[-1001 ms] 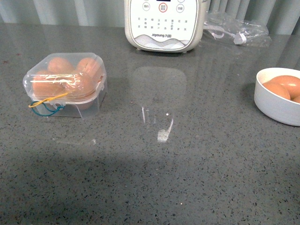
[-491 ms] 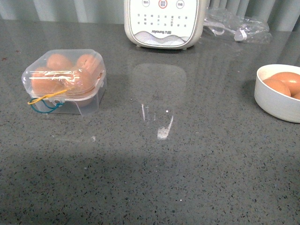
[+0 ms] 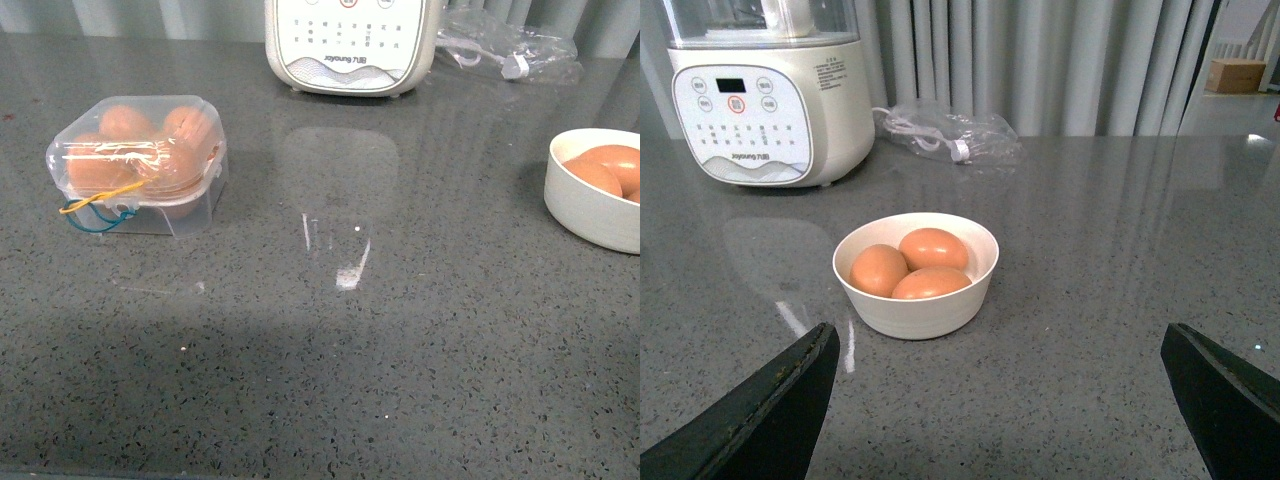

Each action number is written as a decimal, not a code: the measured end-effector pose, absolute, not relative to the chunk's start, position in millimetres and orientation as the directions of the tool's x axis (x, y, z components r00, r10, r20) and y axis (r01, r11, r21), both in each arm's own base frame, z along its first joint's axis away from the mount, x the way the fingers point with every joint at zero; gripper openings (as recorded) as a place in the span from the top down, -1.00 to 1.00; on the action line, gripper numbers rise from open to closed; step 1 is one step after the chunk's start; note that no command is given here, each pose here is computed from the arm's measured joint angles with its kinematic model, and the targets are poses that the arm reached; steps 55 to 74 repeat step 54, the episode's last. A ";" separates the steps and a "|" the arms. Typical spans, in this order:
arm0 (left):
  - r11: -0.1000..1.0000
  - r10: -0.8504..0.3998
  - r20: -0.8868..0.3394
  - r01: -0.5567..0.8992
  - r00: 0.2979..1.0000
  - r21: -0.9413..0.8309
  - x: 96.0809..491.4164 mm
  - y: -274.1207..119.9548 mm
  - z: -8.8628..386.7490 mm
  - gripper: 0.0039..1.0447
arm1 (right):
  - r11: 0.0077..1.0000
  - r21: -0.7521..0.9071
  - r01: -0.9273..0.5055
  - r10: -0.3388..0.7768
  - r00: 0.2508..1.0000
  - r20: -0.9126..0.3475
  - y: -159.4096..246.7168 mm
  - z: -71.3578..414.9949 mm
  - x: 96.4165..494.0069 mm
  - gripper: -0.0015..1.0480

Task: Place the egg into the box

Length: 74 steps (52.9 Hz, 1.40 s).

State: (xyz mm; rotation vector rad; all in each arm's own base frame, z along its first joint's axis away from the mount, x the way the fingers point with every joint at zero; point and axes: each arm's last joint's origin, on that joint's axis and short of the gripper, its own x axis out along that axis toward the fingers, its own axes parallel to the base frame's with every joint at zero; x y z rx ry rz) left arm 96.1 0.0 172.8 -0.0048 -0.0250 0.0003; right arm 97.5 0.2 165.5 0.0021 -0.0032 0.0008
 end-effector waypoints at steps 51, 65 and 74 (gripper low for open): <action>1.000 0.000 0.025 0.000 1.000 -0.004 96.1 0.0 172.8 -0.88 | 1.000 0.002 -0.001 0.001 1.000 0.003 0.2 165.5 97.5 -0.87; 1.000 0.000 0.025 0.000 1.000 -0.004 96.1 0.0 172.8 -0.88 | 1.000 0.002 -0.001 0.001 1.000 0.003 0.2 165.5 97.5 -0.87; 1.000 0.000 0.025 0.000 1.000 -0.004 96.1 0.0 172.8 -0.88 | 1.000 0.002 -0.001 0.001 1.000 0.003 0.2 165.5 97.5 -0.87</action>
